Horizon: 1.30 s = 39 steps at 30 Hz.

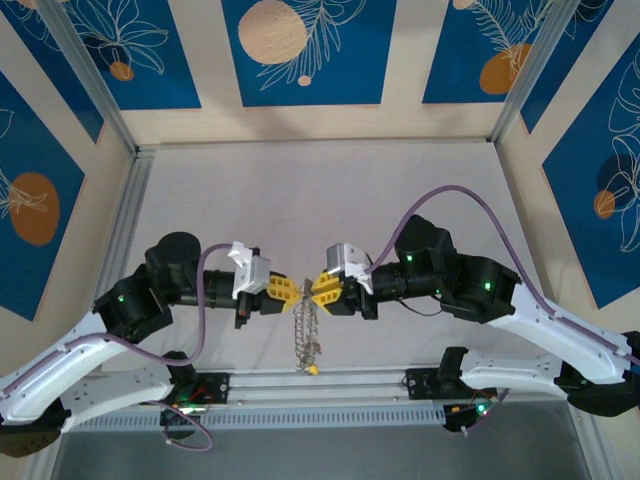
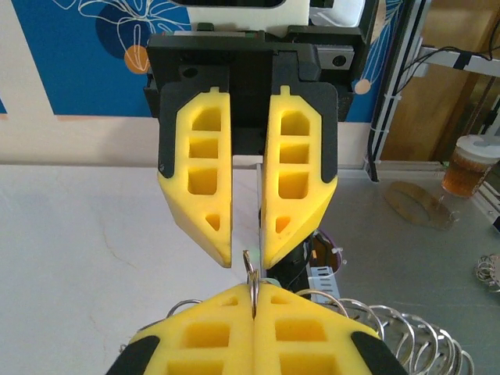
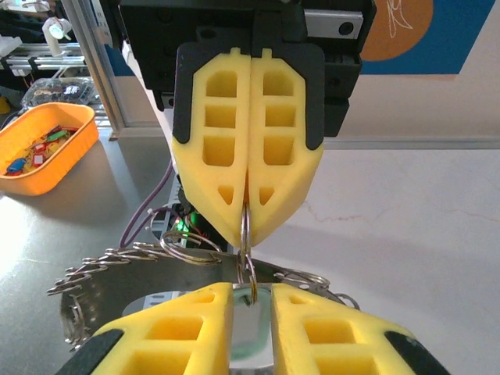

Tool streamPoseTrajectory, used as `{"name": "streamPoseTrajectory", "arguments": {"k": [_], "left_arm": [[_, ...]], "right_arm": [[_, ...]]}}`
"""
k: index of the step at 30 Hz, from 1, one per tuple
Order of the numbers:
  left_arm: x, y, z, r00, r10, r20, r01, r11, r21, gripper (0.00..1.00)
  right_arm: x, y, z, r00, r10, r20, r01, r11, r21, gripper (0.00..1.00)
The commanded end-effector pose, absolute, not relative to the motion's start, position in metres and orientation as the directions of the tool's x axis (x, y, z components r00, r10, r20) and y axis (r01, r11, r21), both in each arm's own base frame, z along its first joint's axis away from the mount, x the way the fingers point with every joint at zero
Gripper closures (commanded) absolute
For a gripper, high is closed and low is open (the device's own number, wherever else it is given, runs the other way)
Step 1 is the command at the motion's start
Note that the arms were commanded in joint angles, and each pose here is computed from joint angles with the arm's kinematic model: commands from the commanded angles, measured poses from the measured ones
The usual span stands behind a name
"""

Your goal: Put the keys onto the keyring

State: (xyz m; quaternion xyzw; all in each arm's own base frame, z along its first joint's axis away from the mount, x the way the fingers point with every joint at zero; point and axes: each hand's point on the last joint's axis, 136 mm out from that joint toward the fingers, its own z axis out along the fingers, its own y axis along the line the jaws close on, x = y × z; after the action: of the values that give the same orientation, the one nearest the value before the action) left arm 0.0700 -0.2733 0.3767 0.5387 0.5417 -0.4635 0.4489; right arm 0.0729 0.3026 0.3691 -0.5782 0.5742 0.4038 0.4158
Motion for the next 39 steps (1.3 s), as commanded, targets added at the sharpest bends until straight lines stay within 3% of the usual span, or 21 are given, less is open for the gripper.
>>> {"name": "streamPoseTrajectory", "arguments": {"k": [1, 4, 9, 23, 39], "left_arm": [[0.060, -0.273, 0.396, 0.023, 0.096, -0.995, 0.998, -0.061, 0.017, 1.00], [0.059, -0.273, 0.397, 0.028, 0.093, -0.995, 0.998, -0.067, 0.022, 1.00], [0.058, -0.272, 0.399, 0.037, 0.074, -0.997, 0.997, -0.069, 0.032, 1.00], [0.051, -0.264, 0.417, 0.133, -0.045, -0.990, 0.988, -0.070, 0.136, 1.00], [0.049, -0.267, 0.424, 0.138, -0.126, -0.982, 0.985, -0.086, 0.150, 1.00]], "right_arm": [[0.070, 0.304, 0.372, 0.016, -0.306, -0.952, -1.000, -0.013, -0.012, 0.79], [0.070, 0.306, 0.373, 0.016, -0.302, -0.953, -1.000, -0.021, -0.010, 0.80], [0.069, 0.309, 0.372, 0.014, -0.308, -0.951, -0.999, -0.036, -0.003, 1.00], [0.078, 0.313, 0.365, -0.043, -0.337, -0.941, -0.999, 0.005, 0.044, 1.00], [0.068, 0.320, 0.375, -0.042, -0.273, -0.961, -0.996, -0.069, 0.064, 0.99]]}}
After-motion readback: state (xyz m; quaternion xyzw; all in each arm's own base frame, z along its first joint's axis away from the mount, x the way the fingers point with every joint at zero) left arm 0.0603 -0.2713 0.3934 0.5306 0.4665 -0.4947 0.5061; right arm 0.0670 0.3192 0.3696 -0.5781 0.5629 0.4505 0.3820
